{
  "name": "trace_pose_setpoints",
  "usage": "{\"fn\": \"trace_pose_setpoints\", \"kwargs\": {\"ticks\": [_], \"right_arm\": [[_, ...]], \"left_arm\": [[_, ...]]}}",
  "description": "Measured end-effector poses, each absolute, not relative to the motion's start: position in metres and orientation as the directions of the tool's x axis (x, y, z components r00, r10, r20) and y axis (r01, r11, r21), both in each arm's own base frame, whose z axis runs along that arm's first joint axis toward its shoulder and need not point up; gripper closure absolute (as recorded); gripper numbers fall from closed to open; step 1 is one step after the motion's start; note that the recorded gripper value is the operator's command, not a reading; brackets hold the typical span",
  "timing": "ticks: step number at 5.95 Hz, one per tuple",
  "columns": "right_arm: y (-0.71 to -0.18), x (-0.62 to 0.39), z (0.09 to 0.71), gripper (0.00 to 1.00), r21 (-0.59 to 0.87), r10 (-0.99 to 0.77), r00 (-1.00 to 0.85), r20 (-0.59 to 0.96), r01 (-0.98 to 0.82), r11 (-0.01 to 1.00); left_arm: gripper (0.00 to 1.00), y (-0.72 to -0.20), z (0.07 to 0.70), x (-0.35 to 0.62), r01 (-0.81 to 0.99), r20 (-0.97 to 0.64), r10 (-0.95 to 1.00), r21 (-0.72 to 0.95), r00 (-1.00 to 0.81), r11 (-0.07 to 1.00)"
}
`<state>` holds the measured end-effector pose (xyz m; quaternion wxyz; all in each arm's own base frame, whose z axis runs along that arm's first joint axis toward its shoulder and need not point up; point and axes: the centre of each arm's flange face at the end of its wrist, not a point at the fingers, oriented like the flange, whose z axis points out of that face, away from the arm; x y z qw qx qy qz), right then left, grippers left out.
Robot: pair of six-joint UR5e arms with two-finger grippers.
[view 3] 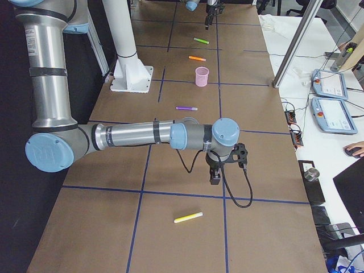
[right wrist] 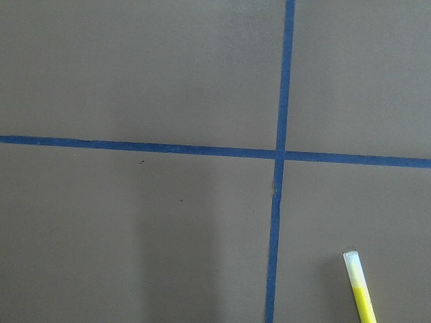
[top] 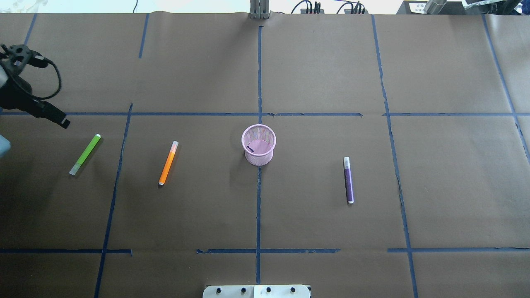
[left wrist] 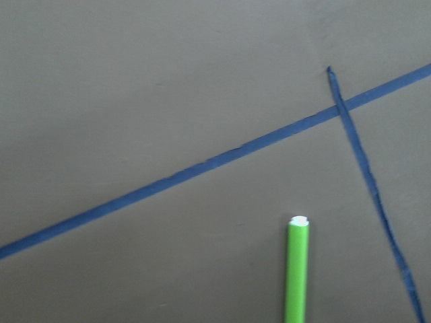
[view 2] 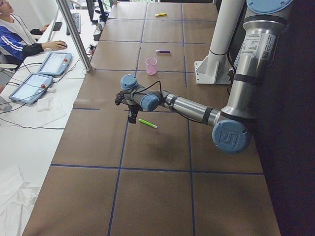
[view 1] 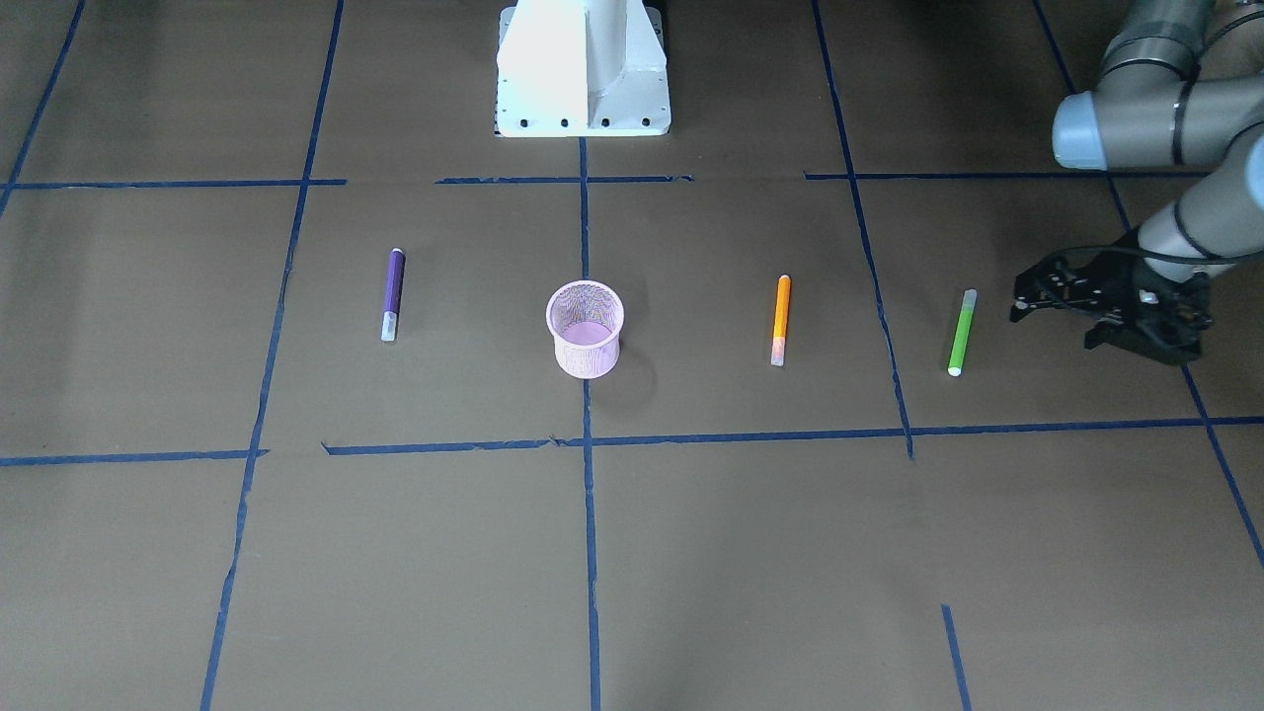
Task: Collect pens into pen holder
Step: 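Move the left gripper down over the green highlighter and close on it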
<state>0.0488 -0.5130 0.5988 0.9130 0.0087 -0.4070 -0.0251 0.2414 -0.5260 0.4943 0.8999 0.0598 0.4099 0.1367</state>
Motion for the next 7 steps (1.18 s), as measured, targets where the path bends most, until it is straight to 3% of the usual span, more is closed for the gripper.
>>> {"fn": "trace_pose_setpoints", "kwargs": {"ticks": [7], "right_arm": [[-0.516, 0.048, 0.595, 0.0, 0.044, -0.06, 0.668, 0.742, 0.04, 0.998]], "left_arm": [[0.0, -0.51, 0.514, 0.313, -0.162, -0.681, 0.225, 0.156, 0.697, 0.974]]}}
